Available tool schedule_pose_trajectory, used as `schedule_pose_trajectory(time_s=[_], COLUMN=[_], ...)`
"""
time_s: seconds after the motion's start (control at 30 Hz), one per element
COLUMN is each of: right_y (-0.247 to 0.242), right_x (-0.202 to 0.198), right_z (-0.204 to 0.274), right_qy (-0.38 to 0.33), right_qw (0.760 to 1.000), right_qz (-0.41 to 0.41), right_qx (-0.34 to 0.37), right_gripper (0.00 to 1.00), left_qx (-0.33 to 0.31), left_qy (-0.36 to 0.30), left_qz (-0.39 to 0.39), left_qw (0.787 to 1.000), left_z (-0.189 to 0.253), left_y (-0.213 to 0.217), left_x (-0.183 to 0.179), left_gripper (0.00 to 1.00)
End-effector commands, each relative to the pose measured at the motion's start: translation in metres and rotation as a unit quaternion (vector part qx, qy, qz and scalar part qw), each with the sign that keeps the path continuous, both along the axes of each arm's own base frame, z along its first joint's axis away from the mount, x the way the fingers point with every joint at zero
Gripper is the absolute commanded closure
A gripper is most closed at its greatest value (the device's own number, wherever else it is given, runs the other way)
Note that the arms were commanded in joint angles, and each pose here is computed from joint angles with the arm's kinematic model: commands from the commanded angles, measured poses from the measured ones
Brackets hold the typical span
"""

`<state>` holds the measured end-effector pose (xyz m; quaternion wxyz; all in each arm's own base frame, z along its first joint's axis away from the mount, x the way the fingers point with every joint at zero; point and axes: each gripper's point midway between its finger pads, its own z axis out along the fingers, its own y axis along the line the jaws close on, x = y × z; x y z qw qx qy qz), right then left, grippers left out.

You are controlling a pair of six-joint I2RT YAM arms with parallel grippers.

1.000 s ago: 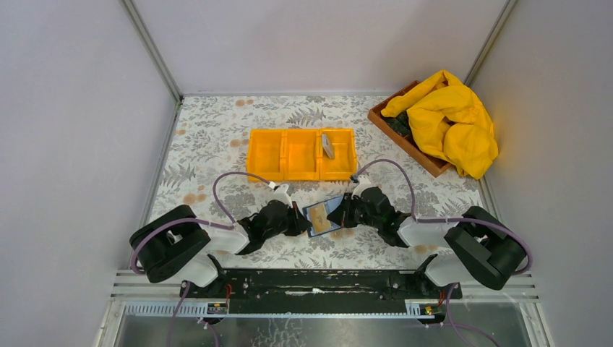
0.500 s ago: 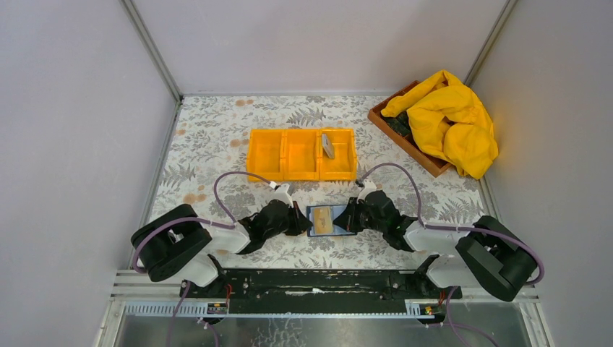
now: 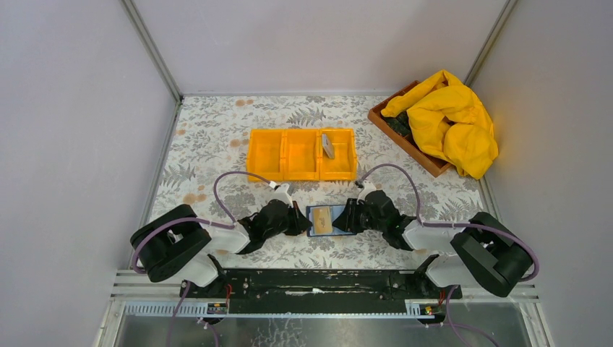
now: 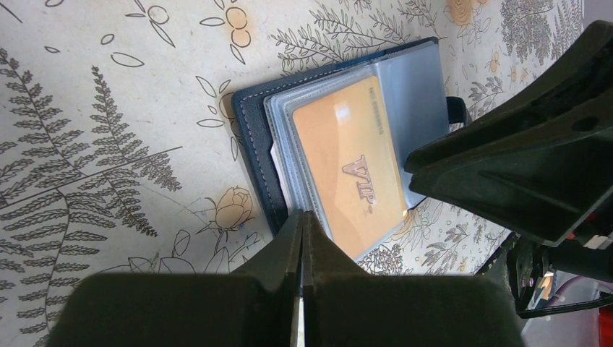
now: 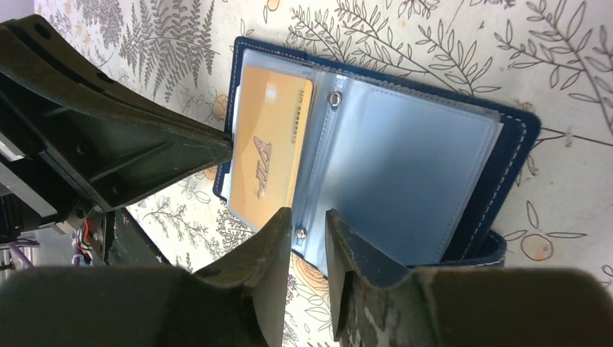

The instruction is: Take the credit cards out of the card holder

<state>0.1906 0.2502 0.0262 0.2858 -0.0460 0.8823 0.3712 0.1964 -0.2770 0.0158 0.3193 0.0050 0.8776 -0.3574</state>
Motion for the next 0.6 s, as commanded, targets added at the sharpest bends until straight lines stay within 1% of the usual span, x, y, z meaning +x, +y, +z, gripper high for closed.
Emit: schedule_pose_trajectory(time_s=[0.0, 0.07, 0.2, 0.4, 0.57], right_y=[0.019, 0.023, 0.03, 0.038, 0.038], right_x=[0.008, 0.009, 0.011, 0.012, 0.011], right_z=[0.016, 0.018, 0.024, 0.031, 0.027], right_qy=[-0.018, -0.018, -0.02, -0.019, -0.013], right_qw=[0.999, 0.999, 0.998, 0.996, 0.996], right_qz=[0.024, 0.029, 0.039, 0.049, 0.051], right_qx=[0.036, 0.041, 0.054, 0.071, 0.072], right_gripper=[0.67, 0.63, 0.63, 0.69, 0.69], left_qx=[0.068, 0.069, 0.072, 0.072, 0.071], left_qy=[0.026, 0.028, 0.03, 0.033, 0.032], left_qz=[0.002, 0.001, 0.001, -0.002, 0.001], left_qw=[0.997, 0.997, 0.997, 0.997, 0.997], left_z=[-0.03, -0.031, -0.033, -0.036, -0.035], left_y=[0.024, 0.024, 0.024, 0.024, 0.025], left_x=[-0.008, -0.009, -0.008, -0.01, -0.01], left_gripper=[1.0, 1.0, 1.0, 1.0, 1.0])
